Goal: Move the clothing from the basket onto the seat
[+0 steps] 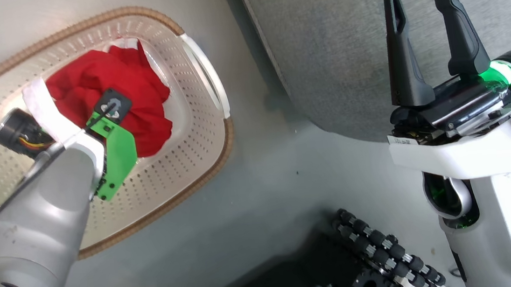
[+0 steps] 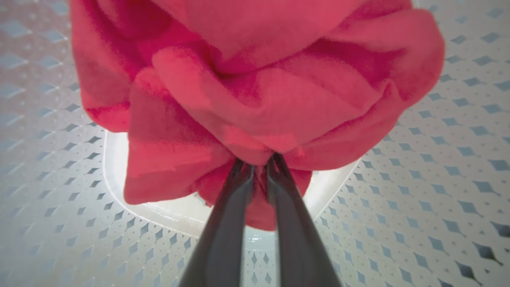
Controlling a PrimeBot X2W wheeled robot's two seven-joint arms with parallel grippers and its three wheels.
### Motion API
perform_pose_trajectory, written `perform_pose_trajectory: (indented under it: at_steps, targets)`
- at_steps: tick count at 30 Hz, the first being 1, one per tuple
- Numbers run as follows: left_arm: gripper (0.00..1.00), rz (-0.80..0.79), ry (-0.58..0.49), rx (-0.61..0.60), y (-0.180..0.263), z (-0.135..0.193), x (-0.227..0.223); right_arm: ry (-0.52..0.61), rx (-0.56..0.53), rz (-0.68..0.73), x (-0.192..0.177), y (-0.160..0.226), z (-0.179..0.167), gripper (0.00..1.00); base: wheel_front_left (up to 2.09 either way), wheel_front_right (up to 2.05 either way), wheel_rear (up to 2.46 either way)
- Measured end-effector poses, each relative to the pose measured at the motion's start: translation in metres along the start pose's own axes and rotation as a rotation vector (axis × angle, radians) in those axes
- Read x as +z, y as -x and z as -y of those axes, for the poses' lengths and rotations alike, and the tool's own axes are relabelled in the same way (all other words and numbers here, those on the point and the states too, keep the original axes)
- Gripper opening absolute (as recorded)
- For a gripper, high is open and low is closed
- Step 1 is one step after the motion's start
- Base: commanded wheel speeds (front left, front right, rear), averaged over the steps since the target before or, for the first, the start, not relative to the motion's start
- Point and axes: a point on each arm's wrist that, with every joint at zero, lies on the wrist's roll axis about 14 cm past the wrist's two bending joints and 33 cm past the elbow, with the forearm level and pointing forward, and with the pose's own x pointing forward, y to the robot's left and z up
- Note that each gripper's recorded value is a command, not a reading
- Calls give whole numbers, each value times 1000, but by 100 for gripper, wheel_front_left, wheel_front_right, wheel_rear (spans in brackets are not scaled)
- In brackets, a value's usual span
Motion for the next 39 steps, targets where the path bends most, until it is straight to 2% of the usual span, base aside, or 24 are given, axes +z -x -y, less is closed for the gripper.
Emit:
perform_pose_trajectory:
  at_steps: [6, 16, 32, 36, 39]
  targets:
    - [0, 47, 37, 24, 35, 10, 6, 13, -4, 59, 32, 9, -1, 100, 0, 0, 0]
    - [0, 224, 104, 104, 99, 23, 32, 16, -3, 140, 78, 37, -7, 100, 0, 0, 0]
    - [0, 677, 255, 311, 231, 38, 80, -13, 45, 216, 122, 103, -22, 100, 0, 0, 0]
    - [0, 865, 286, 395, 285, 33, 109, -31, 66, 244, 131, 119, -31, 100, 0, 0, 0]
    - [0, 996, 296, 452, 326, 36, 113, -51, 81, 276, 141, 130, -37, 100, 0, 0, 0]
